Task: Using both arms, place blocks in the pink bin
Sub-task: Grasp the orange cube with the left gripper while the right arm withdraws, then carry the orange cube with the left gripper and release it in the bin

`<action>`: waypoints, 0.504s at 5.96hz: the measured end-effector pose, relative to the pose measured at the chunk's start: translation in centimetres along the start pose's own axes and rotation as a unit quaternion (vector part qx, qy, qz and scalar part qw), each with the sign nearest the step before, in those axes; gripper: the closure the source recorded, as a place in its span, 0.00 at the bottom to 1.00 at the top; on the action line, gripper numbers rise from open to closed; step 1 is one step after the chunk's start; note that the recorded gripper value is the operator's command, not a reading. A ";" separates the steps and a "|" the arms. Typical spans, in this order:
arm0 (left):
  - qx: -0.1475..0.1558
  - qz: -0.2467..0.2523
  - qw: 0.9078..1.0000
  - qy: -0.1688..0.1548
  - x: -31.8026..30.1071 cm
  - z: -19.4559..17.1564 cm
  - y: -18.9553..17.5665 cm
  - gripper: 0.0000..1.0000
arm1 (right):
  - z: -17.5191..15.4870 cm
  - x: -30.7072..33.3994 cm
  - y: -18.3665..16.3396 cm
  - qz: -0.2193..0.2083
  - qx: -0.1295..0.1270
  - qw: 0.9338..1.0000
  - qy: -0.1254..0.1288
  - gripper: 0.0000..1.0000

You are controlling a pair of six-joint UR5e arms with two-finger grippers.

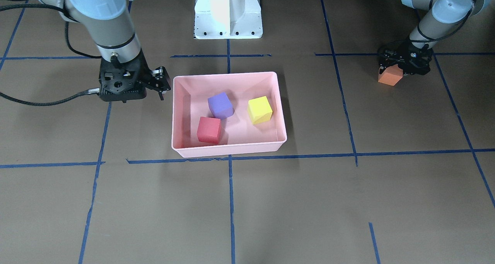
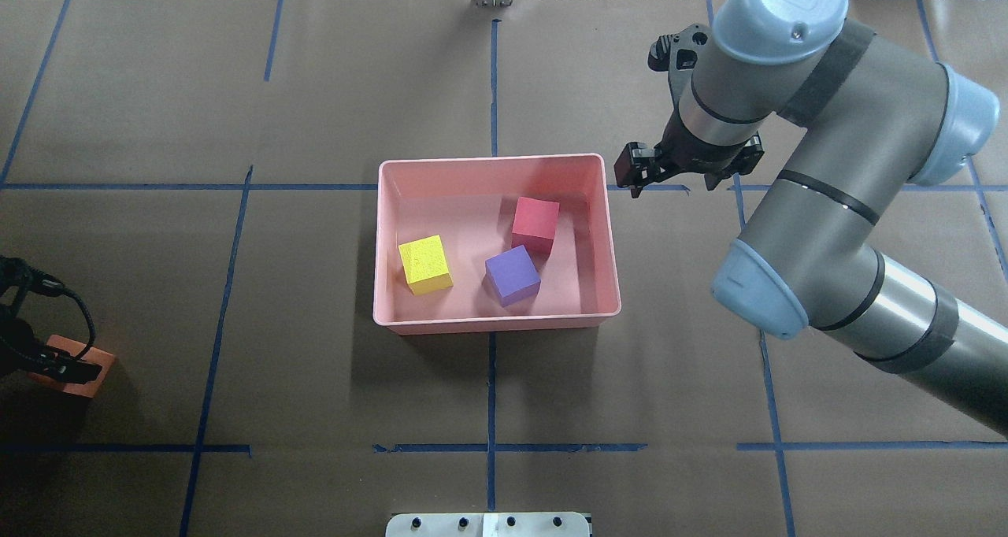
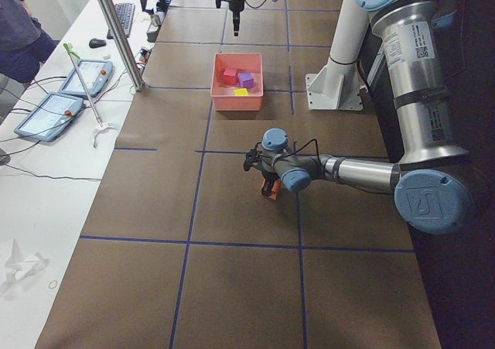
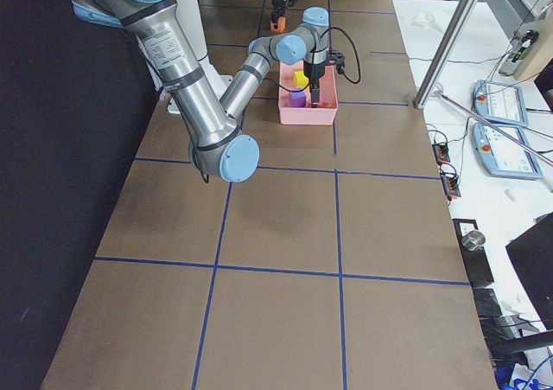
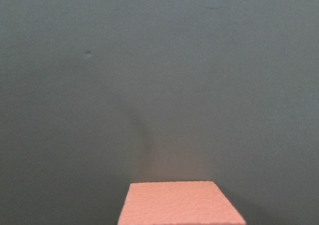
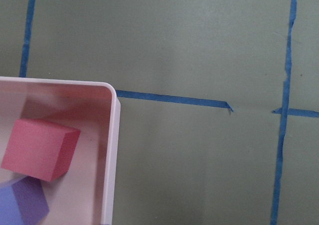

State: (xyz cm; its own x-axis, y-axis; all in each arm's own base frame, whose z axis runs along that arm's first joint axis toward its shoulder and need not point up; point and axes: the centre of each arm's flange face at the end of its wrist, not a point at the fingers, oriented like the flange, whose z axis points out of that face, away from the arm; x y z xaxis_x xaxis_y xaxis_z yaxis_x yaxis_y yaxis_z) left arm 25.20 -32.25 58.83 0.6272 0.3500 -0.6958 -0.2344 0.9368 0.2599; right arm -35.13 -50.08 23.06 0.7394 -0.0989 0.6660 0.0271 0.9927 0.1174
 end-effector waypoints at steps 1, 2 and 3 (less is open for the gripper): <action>-0.002 0.003 1.000 0.013 0.8 -0.6 -0.3 0.61 | -0.9 3.9 -1.5 -0.019 -0.004 1.000 -0.003 0.00; 0.000 0.004 1.000 0.025 1.7 -1.5 -1.0 0.60 | -1.7 8.8 -2.7 -0.045 -0.007 0.999 -0.002 0.00; 0.008 -0.002 1.000 0.028 3.3 -3.0 -3.2 0.59 | -2.0 14.6 -3.2 -0.074 -0.014 0.997 0.000 0.00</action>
State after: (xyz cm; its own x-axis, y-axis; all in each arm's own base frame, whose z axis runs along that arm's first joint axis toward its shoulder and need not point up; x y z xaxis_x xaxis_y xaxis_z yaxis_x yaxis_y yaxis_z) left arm 25.78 -34.06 53.74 0.5849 0.3466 -0.7334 -0.2193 0.9380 0.2684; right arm -23.08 -54.55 30.98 0.7258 -0.2454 0.6426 0.1559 0.9686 0.1938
